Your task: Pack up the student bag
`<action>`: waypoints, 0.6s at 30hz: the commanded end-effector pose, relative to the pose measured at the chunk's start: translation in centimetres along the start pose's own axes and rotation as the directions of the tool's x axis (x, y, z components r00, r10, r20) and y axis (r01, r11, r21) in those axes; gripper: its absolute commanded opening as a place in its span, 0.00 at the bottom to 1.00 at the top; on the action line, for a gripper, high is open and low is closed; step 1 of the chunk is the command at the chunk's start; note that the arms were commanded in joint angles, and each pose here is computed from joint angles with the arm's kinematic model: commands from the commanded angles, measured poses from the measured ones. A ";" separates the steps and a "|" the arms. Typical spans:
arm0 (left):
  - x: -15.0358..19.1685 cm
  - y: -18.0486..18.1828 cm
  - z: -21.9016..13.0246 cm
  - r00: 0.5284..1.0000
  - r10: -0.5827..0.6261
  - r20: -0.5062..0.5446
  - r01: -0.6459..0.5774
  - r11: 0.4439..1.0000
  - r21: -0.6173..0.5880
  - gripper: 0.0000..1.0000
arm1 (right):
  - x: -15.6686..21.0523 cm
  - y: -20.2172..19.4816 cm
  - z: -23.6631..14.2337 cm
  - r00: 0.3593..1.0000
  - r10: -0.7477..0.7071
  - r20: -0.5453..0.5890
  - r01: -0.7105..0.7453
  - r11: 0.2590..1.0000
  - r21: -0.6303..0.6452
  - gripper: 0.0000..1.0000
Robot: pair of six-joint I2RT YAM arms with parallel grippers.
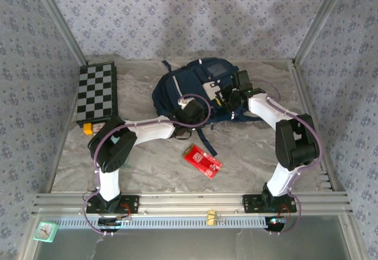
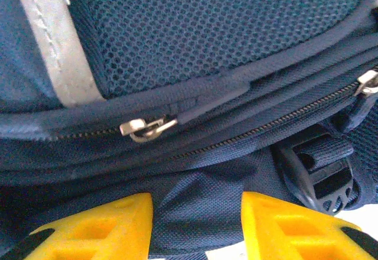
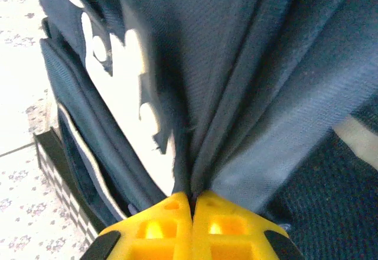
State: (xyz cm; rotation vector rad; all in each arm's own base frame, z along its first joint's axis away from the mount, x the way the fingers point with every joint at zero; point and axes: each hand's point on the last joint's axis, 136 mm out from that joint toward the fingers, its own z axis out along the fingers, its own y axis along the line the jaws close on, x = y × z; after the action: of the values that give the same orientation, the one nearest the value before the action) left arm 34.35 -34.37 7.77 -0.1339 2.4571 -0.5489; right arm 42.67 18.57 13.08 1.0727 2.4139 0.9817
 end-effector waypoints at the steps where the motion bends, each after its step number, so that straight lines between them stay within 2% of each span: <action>1: -1.5 0.0 -1.4 1.000 0.020 0.021 -0.020 1.000 0.012 0.45 | 0.7 4.4 -2.5 1.000 -0.018 0.008 0.019 0.987 -0.159 0.00; 3: -1.9 -0.7 -2.1 1.000 0.017 0.023 -0.018 0.999 0.034 0.45 | 0.8 5.4 -3.1 1.000 -0.003 0.004 0.004 0.979 -0.202 0.00; 4: -2.1 -1.0 -2.6 1.000 0.013 0.026 -0.015 0.999 0.047 0.46 | 1.2 4.4 -2.7 1.000 0.012 -0.010 -0.014 0.982 -0.189 0.00; 6: -2.3 -1.5 -3.4 0.999 0.008 0.032 -0.010 0.999 0.048 0.47 | 1.3 4.8 -3.0 1.000 0.013 -0.011 -0.015 0.979 -0.201 0.00; 9: -2.6 -1.8 -3.8 1.000 0.002 0.027 -0.003 0.999 0.045 0.47 | 0.9 3.2 -2.9 1.000 -0.004 0.008 0.005 0.992 -0.129 0.00; 13: -3.0 -3.0 -3.7 0.999 -0.027 0.021 0.026 0.997 0.071 0.47 | 0.5 1.5 -2.7 0.999 -0.011 0.046 0.015 0.996 -0.092 0.00; 18: -2.9 -3.9 -3.4 1.000 -0.022 0.018 0.021 0.998 0.063 0.47 | 1.0 0.0 -1.2 0.999 -0.007 -0.033 0.005 0.999 -0.045 0.00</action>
State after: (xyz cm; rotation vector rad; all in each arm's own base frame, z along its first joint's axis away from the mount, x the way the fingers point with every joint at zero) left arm 34.68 -35.43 13.00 -0.1336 2.4122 -0.6297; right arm 41.97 18.82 15.29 1.0504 2.3384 1.0891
